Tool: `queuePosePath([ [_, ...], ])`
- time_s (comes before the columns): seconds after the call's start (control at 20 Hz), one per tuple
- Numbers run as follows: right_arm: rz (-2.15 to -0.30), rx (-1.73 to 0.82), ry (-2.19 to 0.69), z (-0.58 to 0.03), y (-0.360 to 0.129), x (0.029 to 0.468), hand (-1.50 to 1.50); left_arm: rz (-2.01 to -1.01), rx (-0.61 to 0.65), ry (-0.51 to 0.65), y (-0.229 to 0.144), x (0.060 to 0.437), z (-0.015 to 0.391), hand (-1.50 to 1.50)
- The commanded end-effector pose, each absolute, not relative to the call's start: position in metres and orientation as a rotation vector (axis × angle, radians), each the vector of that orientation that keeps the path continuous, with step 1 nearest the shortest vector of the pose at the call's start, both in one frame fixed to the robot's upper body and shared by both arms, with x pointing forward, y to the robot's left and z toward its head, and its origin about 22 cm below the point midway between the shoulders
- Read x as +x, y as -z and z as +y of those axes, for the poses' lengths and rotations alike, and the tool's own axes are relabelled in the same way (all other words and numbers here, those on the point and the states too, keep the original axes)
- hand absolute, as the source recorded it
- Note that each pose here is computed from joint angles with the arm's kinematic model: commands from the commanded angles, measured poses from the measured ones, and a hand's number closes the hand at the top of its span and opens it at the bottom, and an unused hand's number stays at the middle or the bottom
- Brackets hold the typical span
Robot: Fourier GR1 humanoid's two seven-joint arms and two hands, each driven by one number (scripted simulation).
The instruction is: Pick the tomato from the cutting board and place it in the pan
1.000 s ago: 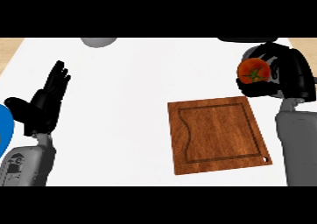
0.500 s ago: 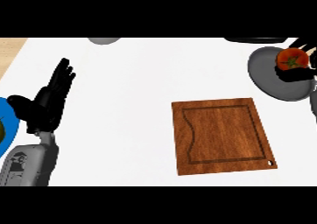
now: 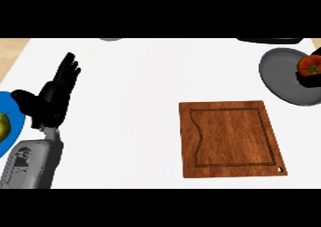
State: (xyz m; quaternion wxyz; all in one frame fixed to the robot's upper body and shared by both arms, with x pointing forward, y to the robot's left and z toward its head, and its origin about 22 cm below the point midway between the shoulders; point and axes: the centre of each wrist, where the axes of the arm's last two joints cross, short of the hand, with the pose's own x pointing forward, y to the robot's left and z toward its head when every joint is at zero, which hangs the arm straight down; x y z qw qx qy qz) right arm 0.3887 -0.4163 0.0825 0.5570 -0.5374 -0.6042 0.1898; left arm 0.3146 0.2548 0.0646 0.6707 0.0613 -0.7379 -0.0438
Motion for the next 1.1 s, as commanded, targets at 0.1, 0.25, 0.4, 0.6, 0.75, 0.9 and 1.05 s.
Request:
queuePosePath([
  [0.1, -1.404, -1.119, -0.374, -0.437, -0.075, 0.381, 1.50, -1.655, 0.145, 0.103, -0.056, 0.315, 0.254, 0.00],
  [0.25, -1.307, -0.914, -0.363, -0.432, -0.052, 0.376, -1.50, -1.678, 0.121, 0.115, -0.063, 0.317, 0.243, 0.00],
  [0.4, -1.311, -0.801, -0.357, -0.428, -0.049, 0.378, -1.50, -1.684, 0.119, 0.122, -0.069, 0.318, 0.249, 0.00],
  [0.6, -1.379, -0.817, -0.381, -0.440, -0.060, 0.376, -1.50, -1.666, 0.099, 0.121, -0.054, 0.315, 0.239, 0.00],
  [0.75, -1.509, -0.803, -0.246, -0.430, -0.051, 0.378, -1.50, -1.655, 0.132, 0.107, -0.057, 0.318, 0.247, 0.00],
  [0.9, -1.612, -0.777, -0.108, -0.439, -0.041, 0.367, -1.50, -1.652, 0.150, 0.098, -0.054, 0.316, 0.255, 0.00],
  [1.05, -1.674, -0.690, -0.009, -0.458, -0.042, 0.354, -1.50, -1.660, 0.139, 0.089, -0.060, 0.315, 0.256, 0.00],
])
